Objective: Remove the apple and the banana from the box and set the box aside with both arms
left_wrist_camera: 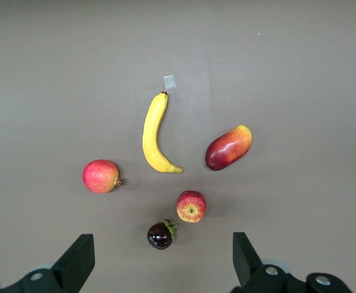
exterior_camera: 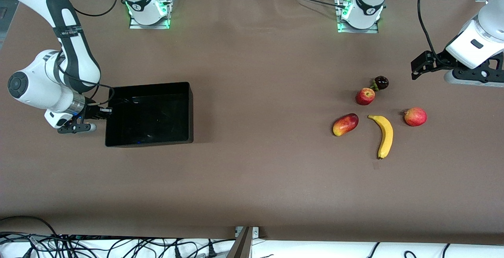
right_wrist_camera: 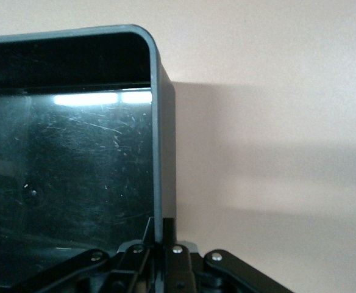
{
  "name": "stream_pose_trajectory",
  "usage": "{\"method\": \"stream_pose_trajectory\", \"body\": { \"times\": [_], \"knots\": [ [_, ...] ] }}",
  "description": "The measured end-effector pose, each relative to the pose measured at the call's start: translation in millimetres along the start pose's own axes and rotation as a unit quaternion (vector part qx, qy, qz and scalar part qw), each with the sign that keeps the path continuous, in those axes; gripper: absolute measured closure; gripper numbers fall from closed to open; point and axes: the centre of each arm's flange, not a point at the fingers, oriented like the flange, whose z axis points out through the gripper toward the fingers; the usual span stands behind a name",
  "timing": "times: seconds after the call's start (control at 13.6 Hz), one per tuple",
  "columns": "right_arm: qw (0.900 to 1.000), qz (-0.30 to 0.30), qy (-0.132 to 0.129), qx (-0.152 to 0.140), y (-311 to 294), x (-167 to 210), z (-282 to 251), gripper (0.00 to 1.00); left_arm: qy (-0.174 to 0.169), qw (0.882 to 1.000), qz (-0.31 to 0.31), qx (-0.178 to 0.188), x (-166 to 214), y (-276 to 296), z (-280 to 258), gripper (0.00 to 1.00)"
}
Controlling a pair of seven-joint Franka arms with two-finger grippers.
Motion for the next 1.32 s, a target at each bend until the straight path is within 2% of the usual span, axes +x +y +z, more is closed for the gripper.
{"method": "stream_pose_trajectory", "body": {
  "times": [0.22, 0.29, 0.52, 0.59, 0.74, 0.88, 0.96, 1.18, 1.32],
  "knots": [
    [1.0, 0.004, 0.001, 0.0, 0.0, -1.8, 0.4, 0.94, 0.0, 1.0, 0.0, 0.0, 0.0, 0.1, 0.0, 0.0],
    [1.0, 0.004, 0.003, 0.0, -0.3, -1.7, -0.8, 0.88, 0.0, 1.0, 0.0, 0.0, -0.1, 0.1, 0.0, 0.0],
    [1.0, 0.0, 0.021, -0.001, -3.9, 4.6, -19.5, 0.61, 0.0, 1.0, 0.001, 0.0, 0.0, 0.9, -0.2, 0.0],
    [0.999, -0.004, 0.032, -0.002, -7.1, 8.7, -30.8, 0.48, 0.0, 1.0, 0.001, 0.0, 0.0, 1.5, -0.5, 0.0],
    [0.999, -0.023, 0.045, -0.006, -19.4, 17.8, -57.2, 0.27, 0.002, 1.0, 0.002, 0.0, 0.3, 2.0, -2.5, 0.0],
    [0.998, -0.053, 0.032, -0.018, -36.5, 32.8, -100.1, 0.06, 0.004, 1.0, 0.002, 0.0, 0.6, 2.0, -4.3, 0.0],
    [0.998, -0.06, 0.022, -0.024, -46.8, 39.9, -127.5, 0.0, 0.004, 1.0, 0.002, 0.0, 0.6, 2.1, -4.5, 0.0],
    [0.997, -0.07, 0.002, -0.035, -83.7, 44.4, -200.0, 0.0, 0.005, 1.0, 0.002, 0.0, 0.7, 2.2, -4.8, 0.0],
    [0.997, -0.074, -0.007, -0.039, -105.5, 34.0, -241.3, 0.0, 0.005, 1.0, 0.002, 0.0, 0.7, 2.2, -5.0, 0.0]
  ]
}}
